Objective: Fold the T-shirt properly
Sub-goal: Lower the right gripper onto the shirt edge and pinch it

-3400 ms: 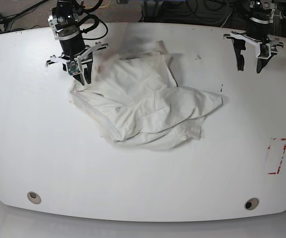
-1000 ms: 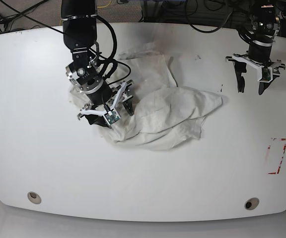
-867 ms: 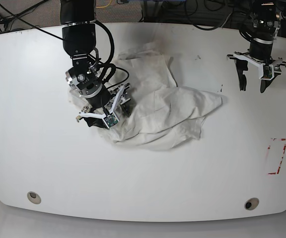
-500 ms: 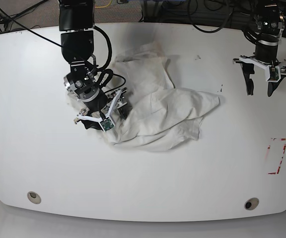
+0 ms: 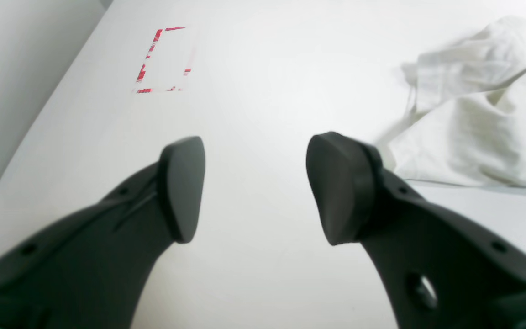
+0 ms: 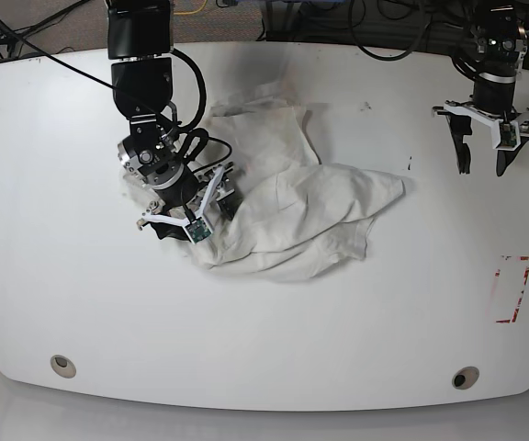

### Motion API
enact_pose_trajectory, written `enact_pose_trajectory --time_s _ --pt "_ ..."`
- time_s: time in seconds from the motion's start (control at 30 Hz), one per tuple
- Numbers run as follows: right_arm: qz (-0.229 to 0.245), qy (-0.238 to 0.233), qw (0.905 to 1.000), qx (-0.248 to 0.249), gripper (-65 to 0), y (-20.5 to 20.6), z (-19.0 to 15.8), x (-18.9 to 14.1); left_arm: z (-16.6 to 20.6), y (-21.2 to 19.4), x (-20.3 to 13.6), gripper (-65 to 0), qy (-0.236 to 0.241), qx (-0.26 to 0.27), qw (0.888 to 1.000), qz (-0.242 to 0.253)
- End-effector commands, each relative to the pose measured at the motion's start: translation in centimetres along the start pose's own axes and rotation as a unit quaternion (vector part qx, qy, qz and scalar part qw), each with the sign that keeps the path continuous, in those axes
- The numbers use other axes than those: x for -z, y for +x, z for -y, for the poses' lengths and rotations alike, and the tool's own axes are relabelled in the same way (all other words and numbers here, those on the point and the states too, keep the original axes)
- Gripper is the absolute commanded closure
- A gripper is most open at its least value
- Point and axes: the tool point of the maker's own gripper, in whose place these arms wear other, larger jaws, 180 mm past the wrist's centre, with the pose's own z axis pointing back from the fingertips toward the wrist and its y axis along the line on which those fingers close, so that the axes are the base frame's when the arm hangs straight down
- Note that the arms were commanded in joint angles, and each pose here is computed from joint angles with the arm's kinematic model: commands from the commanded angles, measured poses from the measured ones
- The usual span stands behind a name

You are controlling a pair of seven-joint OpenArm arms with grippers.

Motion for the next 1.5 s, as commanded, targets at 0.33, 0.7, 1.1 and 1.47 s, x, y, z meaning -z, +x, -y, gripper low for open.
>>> enact_pose_trajectory --time_s 0.33,0.7,1.1,1.47 --pt "0.024 0.003 0.9997 0.001 -43.5 1.6 -0.2 -0.1 -0.1 1.6 0.0 -36.3 -0.001 0.006 1.0 0.028" --pt "0.016 0.017 0.9997 -0.01 -32.3 1.4 -1.2 0.4 -0.1 1.8 0.1 -36.3 -0.001 0.007 0.999 0.032" --pt "0.017 0.016 0.9997 -0.01 -4.2 1.5 -1.1 0.4 -0.3 1.9 0.1 -36.3 0.003 0.006 0.999 0.034" --pt "0.02 0.014 0.9996 -0.014 -1.0 1.8 -1.2 0.0 -0.2 1.7 0.1 -36.7 0.003 0.005 0.999 0.032"
